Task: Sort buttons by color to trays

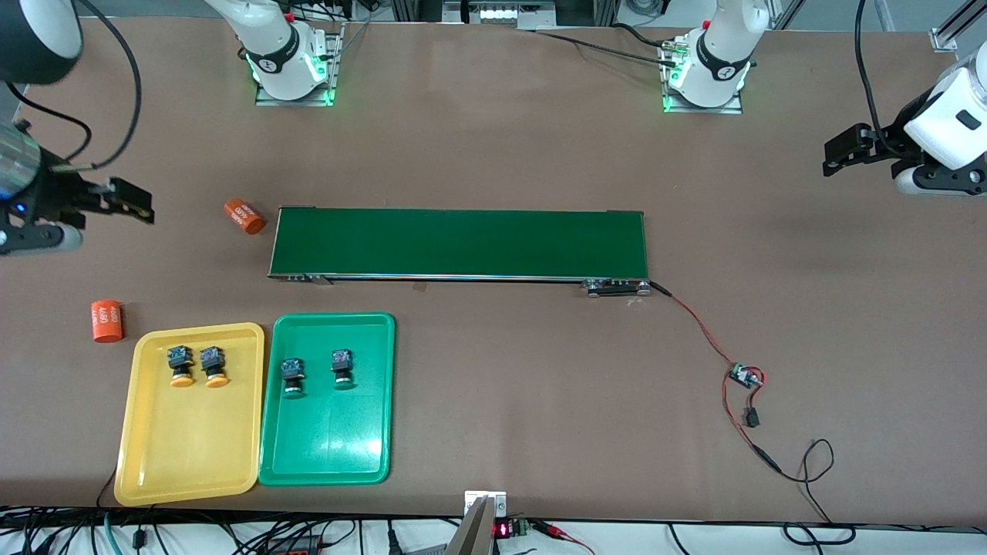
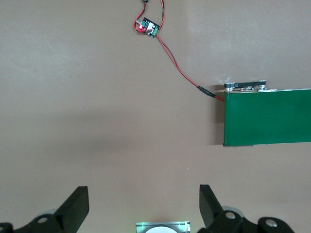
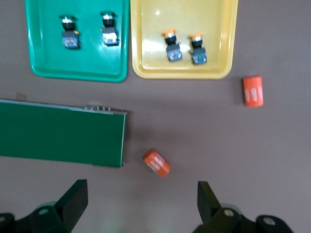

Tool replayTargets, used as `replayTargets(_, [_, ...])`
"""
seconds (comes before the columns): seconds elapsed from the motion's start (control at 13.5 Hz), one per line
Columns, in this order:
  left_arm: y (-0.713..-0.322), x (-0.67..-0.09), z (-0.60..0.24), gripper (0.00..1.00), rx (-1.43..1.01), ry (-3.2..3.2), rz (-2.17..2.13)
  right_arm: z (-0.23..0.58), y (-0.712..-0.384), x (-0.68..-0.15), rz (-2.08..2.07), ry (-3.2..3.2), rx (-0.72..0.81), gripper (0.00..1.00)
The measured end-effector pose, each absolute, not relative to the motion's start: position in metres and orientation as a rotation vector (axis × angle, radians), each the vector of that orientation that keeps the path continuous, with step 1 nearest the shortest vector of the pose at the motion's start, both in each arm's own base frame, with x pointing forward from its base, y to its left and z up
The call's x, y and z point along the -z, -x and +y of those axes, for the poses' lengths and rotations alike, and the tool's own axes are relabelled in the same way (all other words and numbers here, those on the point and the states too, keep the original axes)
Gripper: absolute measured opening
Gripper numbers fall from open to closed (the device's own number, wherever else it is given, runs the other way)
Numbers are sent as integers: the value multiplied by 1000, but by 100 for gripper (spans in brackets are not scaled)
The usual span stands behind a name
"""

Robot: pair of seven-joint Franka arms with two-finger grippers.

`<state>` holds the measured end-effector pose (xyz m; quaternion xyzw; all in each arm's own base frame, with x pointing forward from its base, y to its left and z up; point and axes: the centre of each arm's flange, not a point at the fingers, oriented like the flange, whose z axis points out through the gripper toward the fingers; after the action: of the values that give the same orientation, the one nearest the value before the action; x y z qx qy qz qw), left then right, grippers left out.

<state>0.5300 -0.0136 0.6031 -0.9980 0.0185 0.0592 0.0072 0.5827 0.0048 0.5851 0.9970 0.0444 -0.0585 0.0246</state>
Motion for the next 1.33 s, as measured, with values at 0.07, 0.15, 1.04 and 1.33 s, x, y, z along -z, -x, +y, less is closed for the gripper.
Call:
replayTargets(0.07, [-530, -603, -14, 100, -185, 3121, 58, 3, -576, -589, 127, -3092, 204, 100])
replayTargets(0.15, [-530, -603, -14, 100, -185, 3121, 58, 6, -570, -591, 133, -3095, 212, 100])
replayTargets(1.04, [-530, -603, -14, 100, -186, 3121, 58, 9, -560, -584, 139, -3089, 231, 100])
replayTargets(1.33, [-530, -603, -14, 100, -189, 3121, 58, 9, -562, -585, 140, -3088, 208, 100])
